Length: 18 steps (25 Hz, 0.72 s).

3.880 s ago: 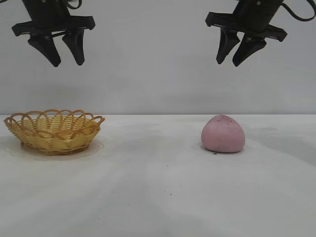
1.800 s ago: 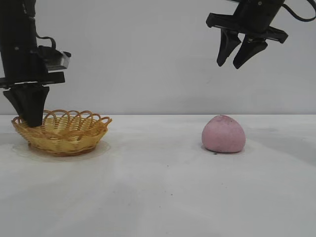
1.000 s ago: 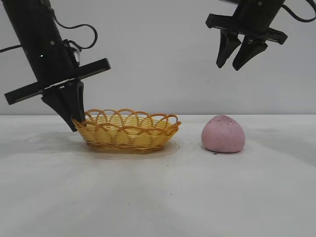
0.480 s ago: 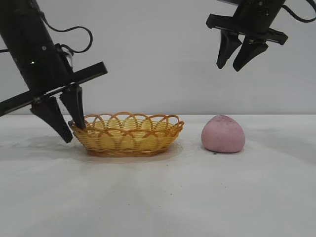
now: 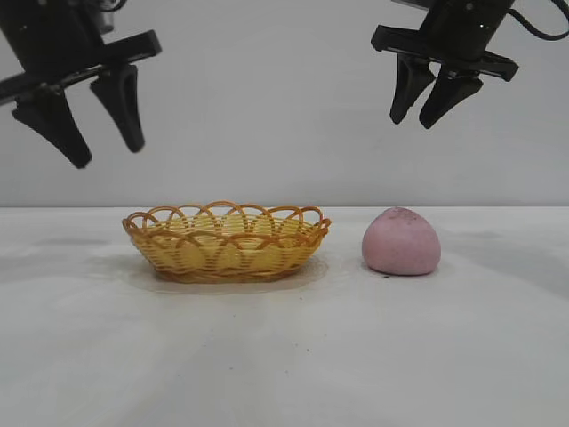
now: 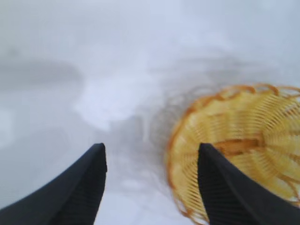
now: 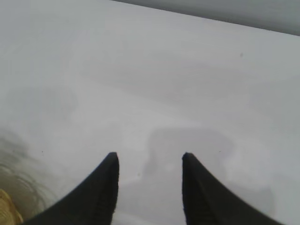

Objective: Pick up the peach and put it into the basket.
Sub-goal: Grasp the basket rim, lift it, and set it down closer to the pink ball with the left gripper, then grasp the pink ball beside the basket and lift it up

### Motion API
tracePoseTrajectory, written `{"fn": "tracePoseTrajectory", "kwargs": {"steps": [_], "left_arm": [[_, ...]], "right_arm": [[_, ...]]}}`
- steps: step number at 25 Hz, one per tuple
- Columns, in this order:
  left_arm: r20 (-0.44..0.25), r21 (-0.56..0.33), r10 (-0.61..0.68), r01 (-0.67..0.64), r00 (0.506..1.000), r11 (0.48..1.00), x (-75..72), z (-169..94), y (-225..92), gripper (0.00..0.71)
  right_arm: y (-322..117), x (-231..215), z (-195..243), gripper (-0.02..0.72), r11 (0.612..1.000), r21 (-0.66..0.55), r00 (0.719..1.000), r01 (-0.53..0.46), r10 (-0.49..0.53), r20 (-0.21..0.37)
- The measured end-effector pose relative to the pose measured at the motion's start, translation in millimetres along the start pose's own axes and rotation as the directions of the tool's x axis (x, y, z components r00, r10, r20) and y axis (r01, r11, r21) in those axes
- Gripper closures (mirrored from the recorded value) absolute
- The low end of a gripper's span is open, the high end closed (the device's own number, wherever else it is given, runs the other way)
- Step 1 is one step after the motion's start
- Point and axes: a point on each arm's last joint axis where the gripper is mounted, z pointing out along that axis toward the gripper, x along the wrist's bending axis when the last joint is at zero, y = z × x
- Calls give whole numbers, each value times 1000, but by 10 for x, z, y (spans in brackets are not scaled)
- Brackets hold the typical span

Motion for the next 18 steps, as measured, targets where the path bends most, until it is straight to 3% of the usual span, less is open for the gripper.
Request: {"fn": "tracePoseTrajectory", "kwargs": {"steps": [4, 8, 13, 18], "left_arm": [[-39, 31, -43, 44, 998, 999, 263, 8, -62, 329], [-49, -2, -65, 65, 997, 998, 343, -148, -49, 329], [-22, -175, -110, 104, 994, 979, 318, -905, -67, 329], [-6, -243, -128, 123, 992, 962, 225, -1574, -556, 329]], "right_arm": [[0, 1, 0, 437, 1000, 0, 1000, -1, 1, -1], [-3, 3, 0, 437, 1000, 3, 1000, -2, 2, -3], [-17, 7, 0, 437, 1000, 19, 1000, -2, 2, -8], [-19, 8, 0, 437, 1000, 20, 1000, -2, 2, -9]]}}
